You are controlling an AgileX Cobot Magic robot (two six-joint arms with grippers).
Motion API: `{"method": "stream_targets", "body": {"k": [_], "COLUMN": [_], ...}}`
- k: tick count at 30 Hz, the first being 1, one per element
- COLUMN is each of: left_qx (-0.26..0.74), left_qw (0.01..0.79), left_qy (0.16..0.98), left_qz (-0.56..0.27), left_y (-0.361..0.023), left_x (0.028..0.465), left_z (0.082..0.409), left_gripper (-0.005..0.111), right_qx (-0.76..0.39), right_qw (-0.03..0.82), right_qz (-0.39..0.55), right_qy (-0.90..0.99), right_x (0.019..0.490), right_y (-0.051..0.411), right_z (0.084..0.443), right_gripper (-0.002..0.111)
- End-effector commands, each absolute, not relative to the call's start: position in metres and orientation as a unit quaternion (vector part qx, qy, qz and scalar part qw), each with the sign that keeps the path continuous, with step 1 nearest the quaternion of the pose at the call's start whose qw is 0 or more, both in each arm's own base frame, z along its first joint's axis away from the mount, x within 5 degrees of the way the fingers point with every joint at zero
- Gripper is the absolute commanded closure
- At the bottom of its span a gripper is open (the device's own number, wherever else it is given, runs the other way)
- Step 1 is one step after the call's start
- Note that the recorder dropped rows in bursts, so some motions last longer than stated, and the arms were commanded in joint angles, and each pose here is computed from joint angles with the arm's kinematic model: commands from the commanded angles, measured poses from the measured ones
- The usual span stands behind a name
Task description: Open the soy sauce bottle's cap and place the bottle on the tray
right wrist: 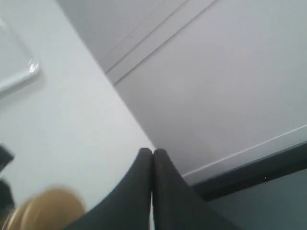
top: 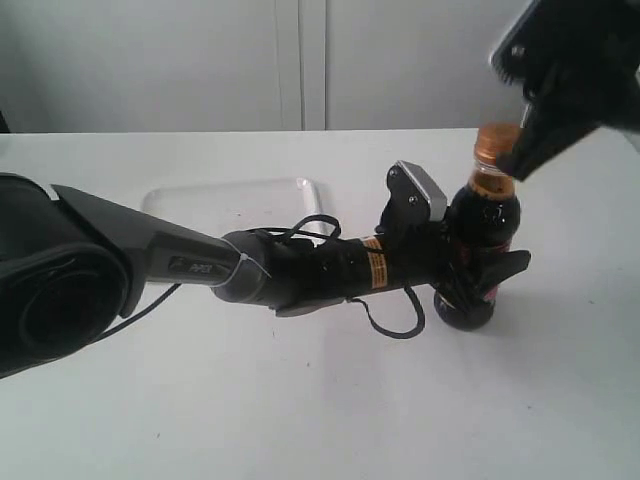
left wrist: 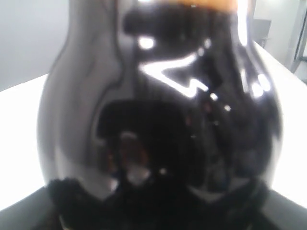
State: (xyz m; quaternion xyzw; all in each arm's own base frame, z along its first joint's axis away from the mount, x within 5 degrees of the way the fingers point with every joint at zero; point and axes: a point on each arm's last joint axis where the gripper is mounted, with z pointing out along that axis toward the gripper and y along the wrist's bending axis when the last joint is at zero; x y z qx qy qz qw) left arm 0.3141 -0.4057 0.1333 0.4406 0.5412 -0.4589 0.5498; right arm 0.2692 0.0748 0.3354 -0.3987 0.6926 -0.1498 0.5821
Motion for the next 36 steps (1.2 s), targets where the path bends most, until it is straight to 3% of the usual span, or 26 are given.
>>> {"method": "stream_targets", "body": {"k": [1,6,16,24,36], "left_qx": [0.46,0.46,0.46,0.454,0.455], "left_qw": [0.539,0.539,0.538,0.533,0.534], "left_qy": [0.547,0.547,0.547,0.547,0.545], "left_qz": [-0.446,-0.446,-0.447,-0.459,-0.459], "left_y": [-0.409,-0.409,-0.409,-0.409,-0.409], "left_x": [0.31,0.31,0.309,0.308,0.308], "left_z": [0.13,0.13,0.13,0.131,0.132], "left_gripper": [0.107,0.107,0.107,0.107,0.107], "right_qx": [-0.346,-0.349,-0.384,-0.394,-0.382], "right_qw": [0.634,0.6,0.304,0.247,0.258], "right_qz": [-0.122,-0.112,-0.128,0.029,0.02], "right_qy": [0.681,0.711,0.862,0.885,0.887], "right_x": [0.264,0.26,0.233,0.23,0.262], "right_y": [0.076,0.074,0.051,0.077,0.084], "right_z": [0.381,0.394,0.372,0.357,0.341], "right_gripper": [0.108,0.108,0.108,0.108,0.108]}}
